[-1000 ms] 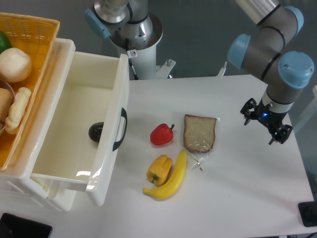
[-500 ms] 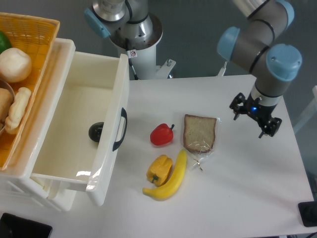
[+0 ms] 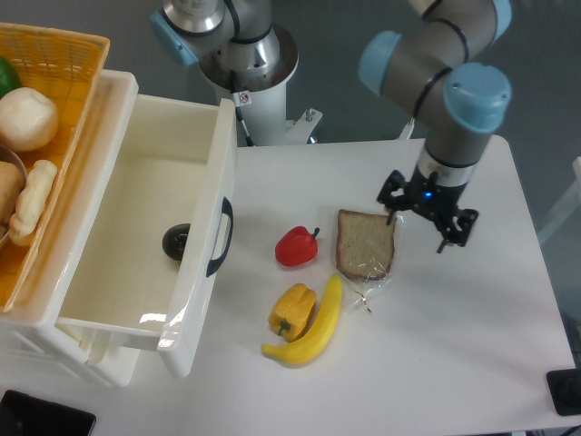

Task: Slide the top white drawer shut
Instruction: 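Move the open gripper toward the black handle of the open white drawer, then lower the gripper beside the drawer front near the black handle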

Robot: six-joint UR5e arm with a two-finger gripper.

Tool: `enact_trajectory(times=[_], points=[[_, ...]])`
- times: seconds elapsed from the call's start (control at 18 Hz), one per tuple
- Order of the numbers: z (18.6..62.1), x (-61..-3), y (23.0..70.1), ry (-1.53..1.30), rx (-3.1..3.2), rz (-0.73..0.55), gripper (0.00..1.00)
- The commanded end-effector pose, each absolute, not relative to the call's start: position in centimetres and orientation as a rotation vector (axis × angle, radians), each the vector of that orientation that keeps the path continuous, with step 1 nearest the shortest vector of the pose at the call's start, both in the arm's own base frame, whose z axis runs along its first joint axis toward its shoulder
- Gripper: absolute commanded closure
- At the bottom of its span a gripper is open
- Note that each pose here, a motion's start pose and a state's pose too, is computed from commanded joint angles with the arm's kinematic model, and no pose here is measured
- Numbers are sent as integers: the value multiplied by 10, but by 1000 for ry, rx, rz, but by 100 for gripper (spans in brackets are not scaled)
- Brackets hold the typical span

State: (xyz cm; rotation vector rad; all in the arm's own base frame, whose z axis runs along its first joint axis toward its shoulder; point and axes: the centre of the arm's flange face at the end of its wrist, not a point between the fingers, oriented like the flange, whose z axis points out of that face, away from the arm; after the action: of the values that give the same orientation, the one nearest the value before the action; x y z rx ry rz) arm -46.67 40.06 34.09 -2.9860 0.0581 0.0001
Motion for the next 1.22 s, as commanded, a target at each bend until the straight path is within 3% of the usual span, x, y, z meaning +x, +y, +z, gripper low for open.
enact_trajectory(times=[0.17, 0.33, 0.5, 0.94, 1.22], points=[[333, -443, 421, -166, -2977, -71, 59], [335, -423, 441, -176, -2962, -99, 80], [336, -409, 455, -220, -2886, -212, 100], [348, -372, 470, -284, -2732, -562, 100], [348, -367, 473, -302, -2701, -632, 100]])
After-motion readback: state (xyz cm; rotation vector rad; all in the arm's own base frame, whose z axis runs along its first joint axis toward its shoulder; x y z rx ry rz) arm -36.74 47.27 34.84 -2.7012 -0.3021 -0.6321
